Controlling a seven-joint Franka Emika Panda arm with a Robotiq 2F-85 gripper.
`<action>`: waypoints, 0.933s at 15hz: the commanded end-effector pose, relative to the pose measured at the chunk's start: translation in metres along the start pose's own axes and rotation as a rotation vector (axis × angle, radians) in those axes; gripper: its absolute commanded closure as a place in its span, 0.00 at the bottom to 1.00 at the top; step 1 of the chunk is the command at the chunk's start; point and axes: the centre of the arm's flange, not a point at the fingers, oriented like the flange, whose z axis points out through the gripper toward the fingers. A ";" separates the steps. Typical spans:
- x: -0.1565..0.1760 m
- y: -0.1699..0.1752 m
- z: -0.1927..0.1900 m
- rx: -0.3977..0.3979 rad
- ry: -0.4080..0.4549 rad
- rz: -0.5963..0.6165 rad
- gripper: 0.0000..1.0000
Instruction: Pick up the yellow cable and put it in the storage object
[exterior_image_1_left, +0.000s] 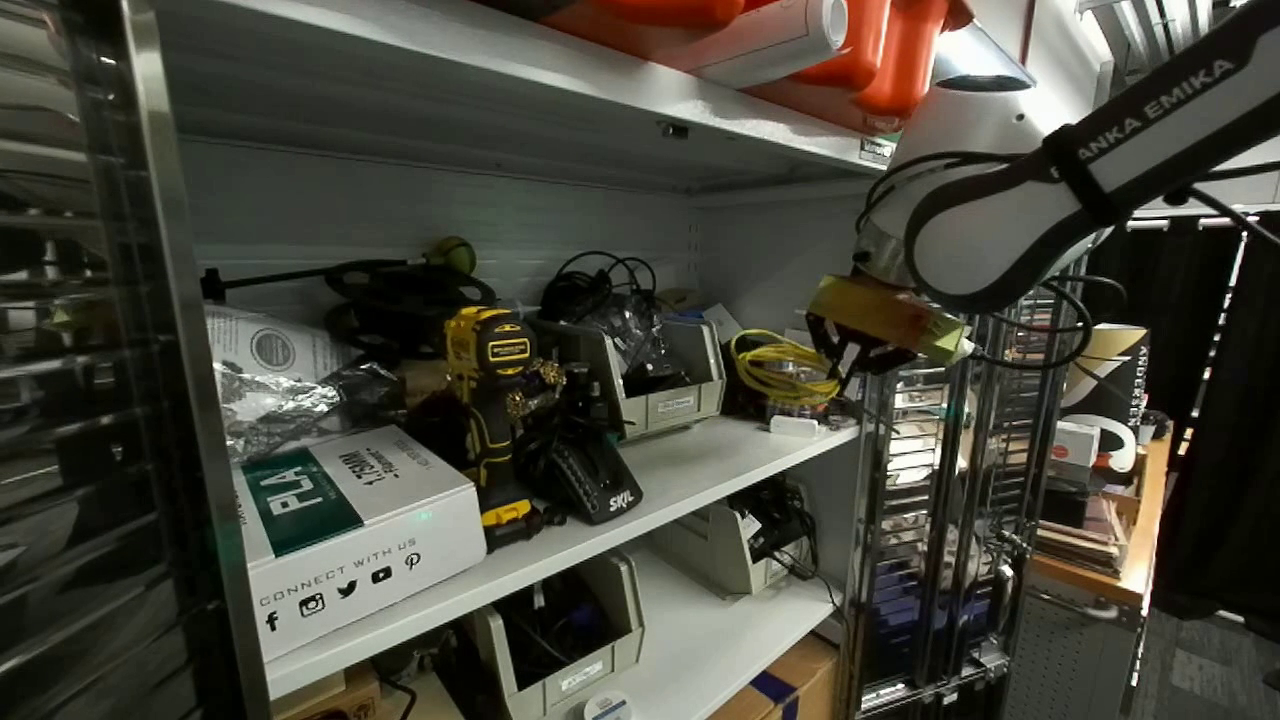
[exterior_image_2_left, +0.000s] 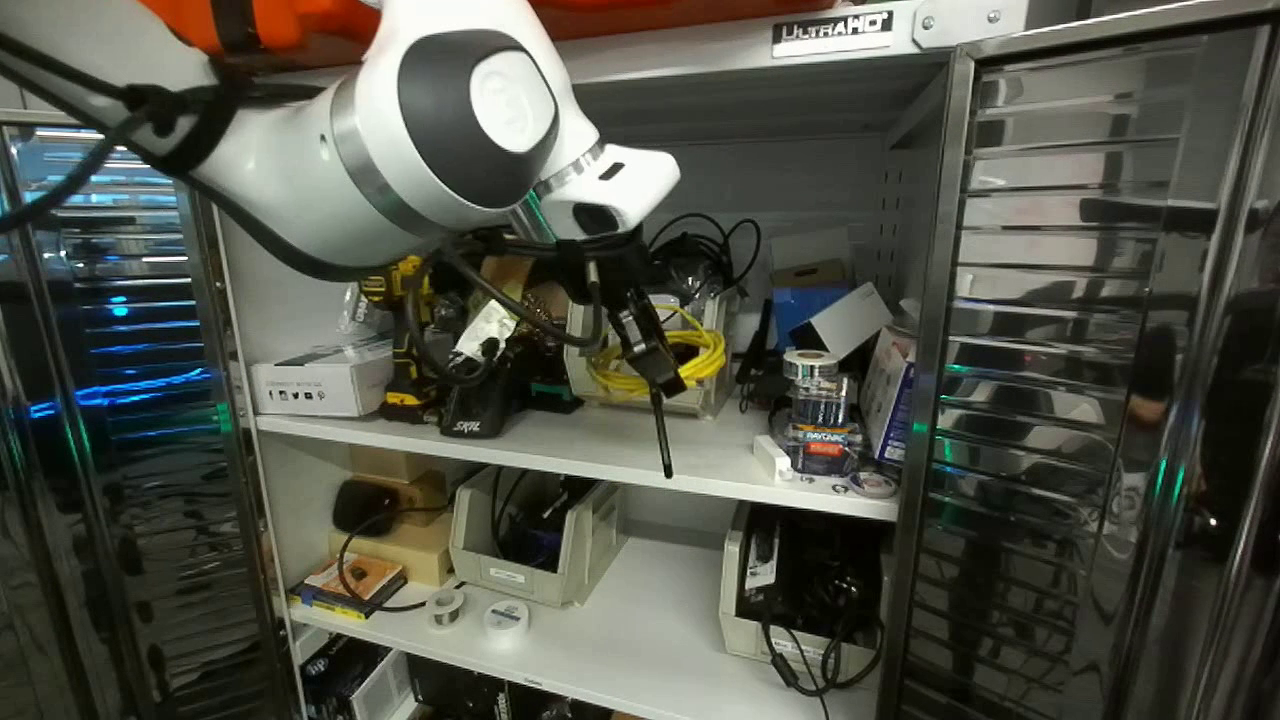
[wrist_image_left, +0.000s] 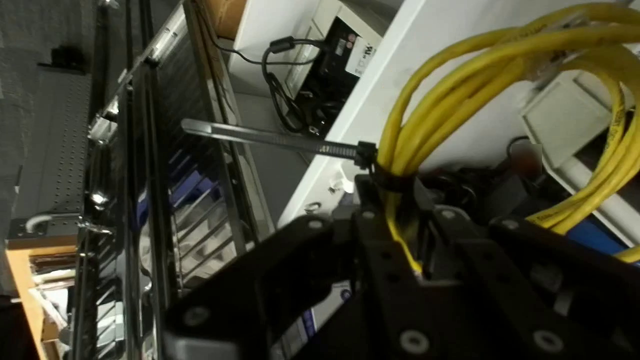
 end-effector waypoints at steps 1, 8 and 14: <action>-0.007 -0.025 -0.016 0.128 0.074 -0.053 0.86; -0.002 -0.094 0.022 0.265 0.129 -0.027 0.87; 0.004 -0.142 0.072 0.298 0.128 0.031 0.87</action>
